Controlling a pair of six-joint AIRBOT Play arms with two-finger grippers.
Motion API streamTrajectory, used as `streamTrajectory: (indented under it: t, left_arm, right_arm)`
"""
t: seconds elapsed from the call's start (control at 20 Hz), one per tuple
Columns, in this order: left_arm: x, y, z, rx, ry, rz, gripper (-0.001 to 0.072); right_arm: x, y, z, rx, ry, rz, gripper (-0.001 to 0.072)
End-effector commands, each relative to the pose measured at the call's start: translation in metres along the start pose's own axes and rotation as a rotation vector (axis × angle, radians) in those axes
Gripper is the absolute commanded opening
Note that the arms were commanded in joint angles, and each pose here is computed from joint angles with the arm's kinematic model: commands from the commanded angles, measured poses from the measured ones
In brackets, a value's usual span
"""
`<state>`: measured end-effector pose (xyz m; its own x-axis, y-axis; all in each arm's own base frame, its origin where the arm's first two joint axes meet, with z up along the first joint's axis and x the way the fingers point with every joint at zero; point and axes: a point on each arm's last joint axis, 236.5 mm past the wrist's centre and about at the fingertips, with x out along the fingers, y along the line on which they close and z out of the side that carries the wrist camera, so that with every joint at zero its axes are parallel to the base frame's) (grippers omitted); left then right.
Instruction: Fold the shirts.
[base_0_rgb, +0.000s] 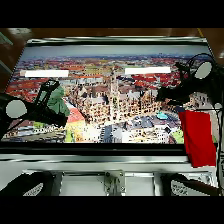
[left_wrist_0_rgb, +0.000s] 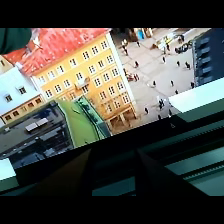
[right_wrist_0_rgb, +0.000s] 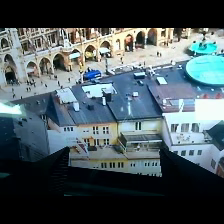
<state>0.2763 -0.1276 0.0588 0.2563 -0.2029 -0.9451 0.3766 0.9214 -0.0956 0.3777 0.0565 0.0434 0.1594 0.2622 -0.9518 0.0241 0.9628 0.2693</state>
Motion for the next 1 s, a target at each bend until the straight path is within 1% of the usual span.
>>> streamTrajectory:
  t: [0.0,0.1,0.25,0.4,0.6,0.65,0.7,0.75,0.8,0.85,0.95]
  left_arm:
    - [0.0,0.0,0.0,0.001,-0.001,0.0,0.0317]
    - [0.0,0.0,0.001,0.0,-0.003,0.0,0.0317]
    - [0.001,0.001,0.026,0.001,-0.109,0.003,0.0317]
    - [0.002,-0.008,0.03,-0.01,-0.122,-0.032,0.0317]
    - [0.005,-0.006,0.026,0.005,-0.099,-0.026,0.0322]
    - [0.008,0.008,0.032,0.017,-0.116,0.029,0.0356]
    - [0.01,0.033,0.037,-0.025,-0.126,0.118,0.0586]
    - [0.012,0.063,0.037,-0.092,-0.119,0.21,0.0706]
    - [0.012,0.093,0.038,-0.109,-0.102,0.274,0.0706]
    - [0.011,0.12,0.04,-0.13,-0.09,0.305,0.0706]
    - [0.008,0.184,0.045,-0.268,-0.088,0.358,0.0705]
  right_arm:
    - [0.0,0.0,0.0,-0.001,-0.001,0.0,0.0684]
    - [-0.001,0.001,0.014,-0.001,-0.06,0.002,0.0685]
    - [-0.002,0.0,0.028,-0.001,-0.116,-0.001,0.0684]
    - [-0.001,0.0,0.023,-0.006,-0.096,-0.002,0.0684]
    - [0.0,0.0,0.01,-0.005,-0.043,-0.002,0.0684]
    - [0.0,0.0,0.01,-0.005,-0.04,-0.002,0.0684]
    - [0.0,0.001,0.01,-0.003,-0.041,0.002,0.0684]
    - [0.0,0.002,0.01,0.005,-0.041,0.006,0.0684]
    - [0.0,0.002,0.011,0.014,-0.044,0.008,0.0684]
    - [0.0,0.003,0.011,0.017,-0.048,0.011,0.0684]
    - [0.0,0.003,0.012,0.022,-0.049,0.012,0.0683]
